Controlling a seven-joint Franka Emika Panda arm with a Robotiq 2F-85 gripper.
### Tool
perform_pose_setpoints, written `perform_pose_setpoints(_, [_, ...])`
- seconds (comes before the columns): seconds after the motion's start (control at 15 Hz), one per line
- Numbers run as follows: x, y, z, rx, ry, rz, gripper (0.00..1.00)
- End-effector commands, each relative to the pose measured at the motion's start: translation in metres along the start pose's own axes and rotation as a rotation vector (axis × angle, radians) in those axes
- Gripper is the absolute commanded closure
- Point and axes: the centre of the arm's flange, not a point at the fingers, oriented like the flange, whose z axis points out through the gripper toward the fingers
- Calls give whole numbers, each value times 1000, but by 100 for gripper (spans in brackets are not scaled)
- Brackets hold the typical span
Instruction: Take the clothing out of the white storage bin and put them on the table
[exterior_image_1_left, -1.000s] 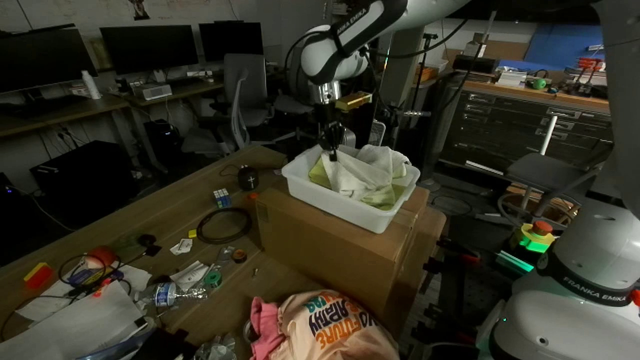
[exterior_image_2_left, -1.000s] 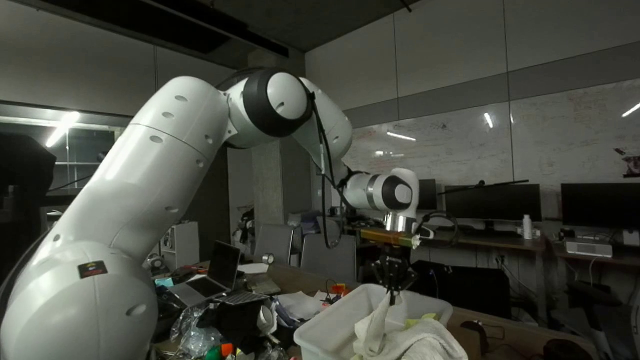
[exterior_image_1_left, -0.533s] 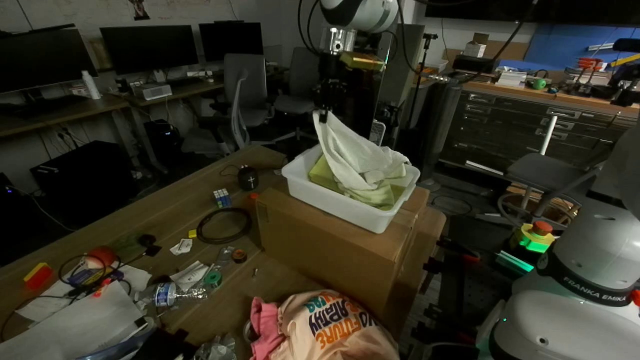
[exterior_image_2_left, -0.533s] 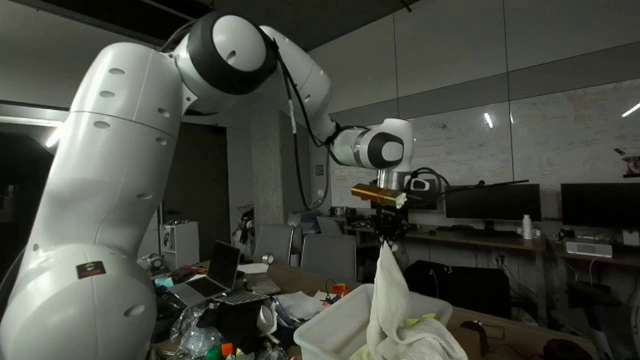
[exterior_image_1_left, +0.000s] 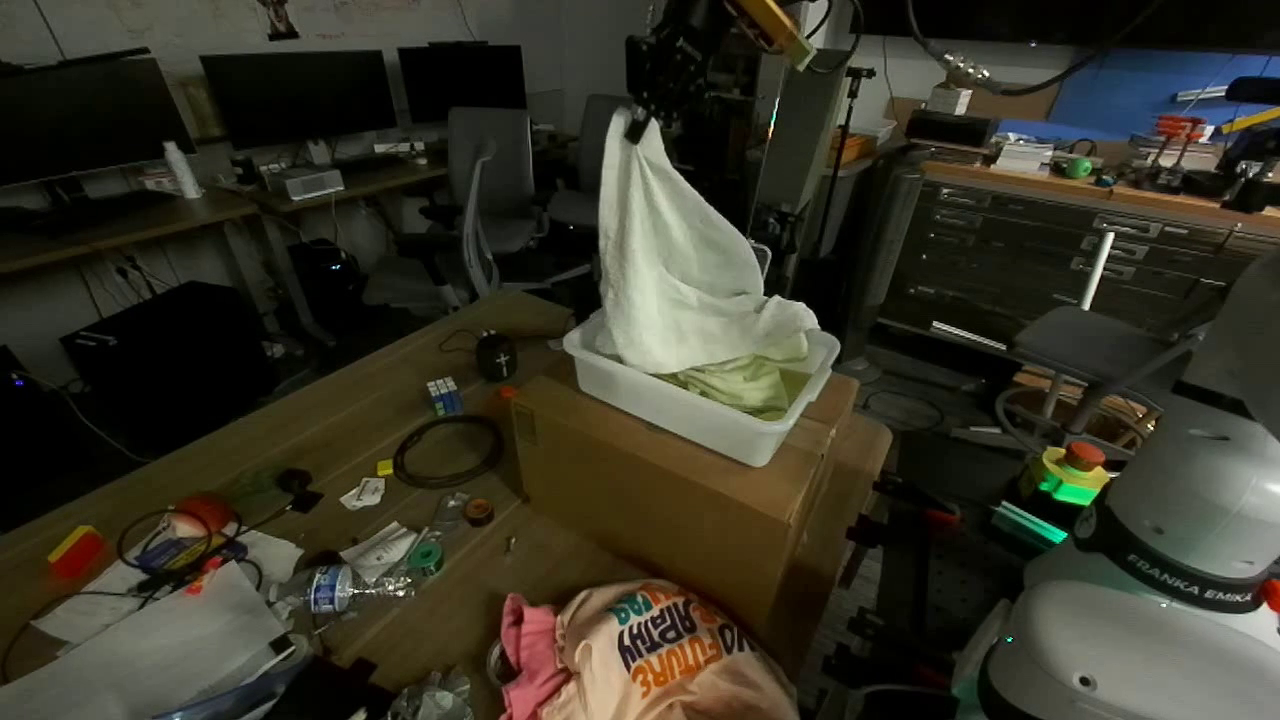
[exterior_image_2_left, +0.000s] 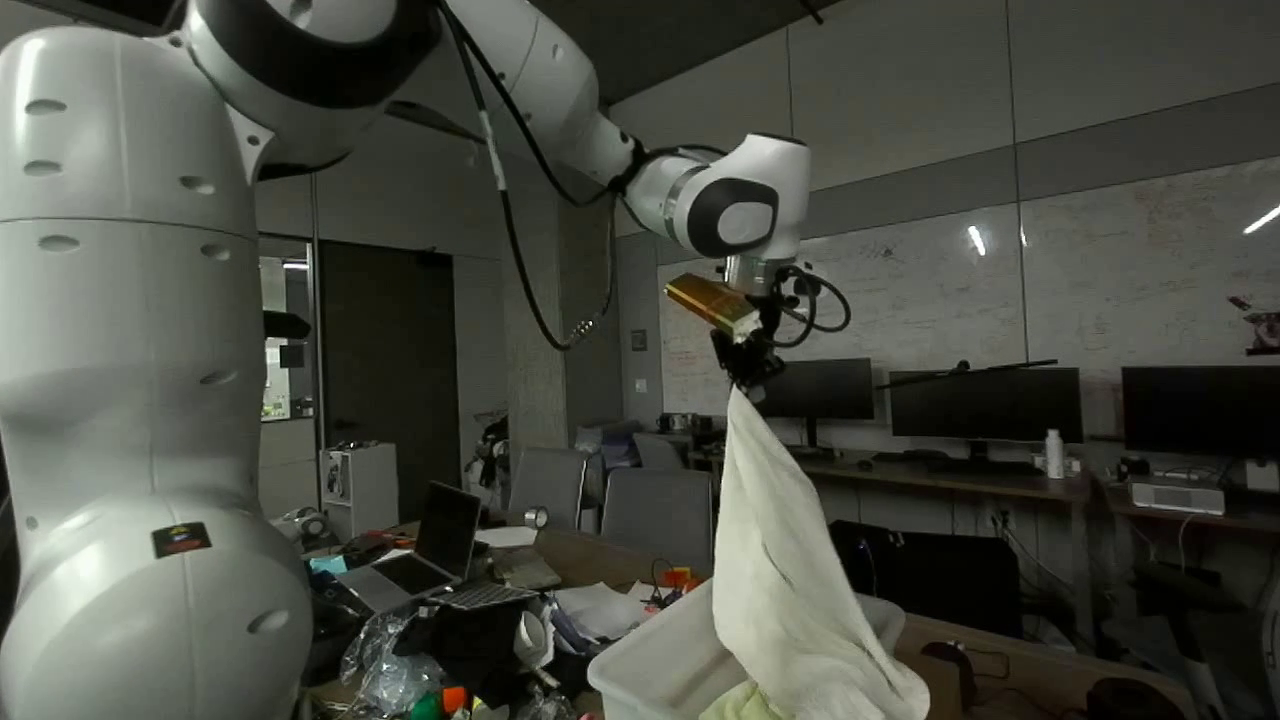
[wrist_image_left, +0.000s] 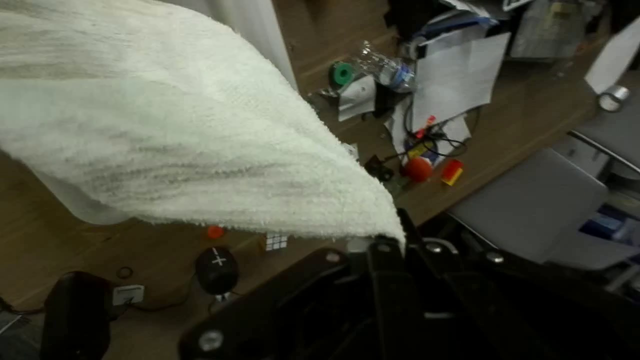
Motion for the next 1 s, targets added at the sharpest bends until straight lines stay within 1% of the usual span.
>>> perform_pose_setpoints(0.0, [-29, -14, -41, 159, 26, -115, 97])
perform_pose_setpoints(0.13, [-37, -22, -54, 213, -17, -205, 97])
perform_pose_setpoints(0.33, [-47, -37, -60, 266, -139, -326, 97])
perform_pose_setpoints(0.47, [-52, -51, -56, 291, -236, -394, 97])
perform_pose_setpoints(0.8, [-70, -117, -19, 296, -522, -514, 97])
perform_pose_setpoints(0.93, [-81, -155, 4, 275, -632, -559, 97])
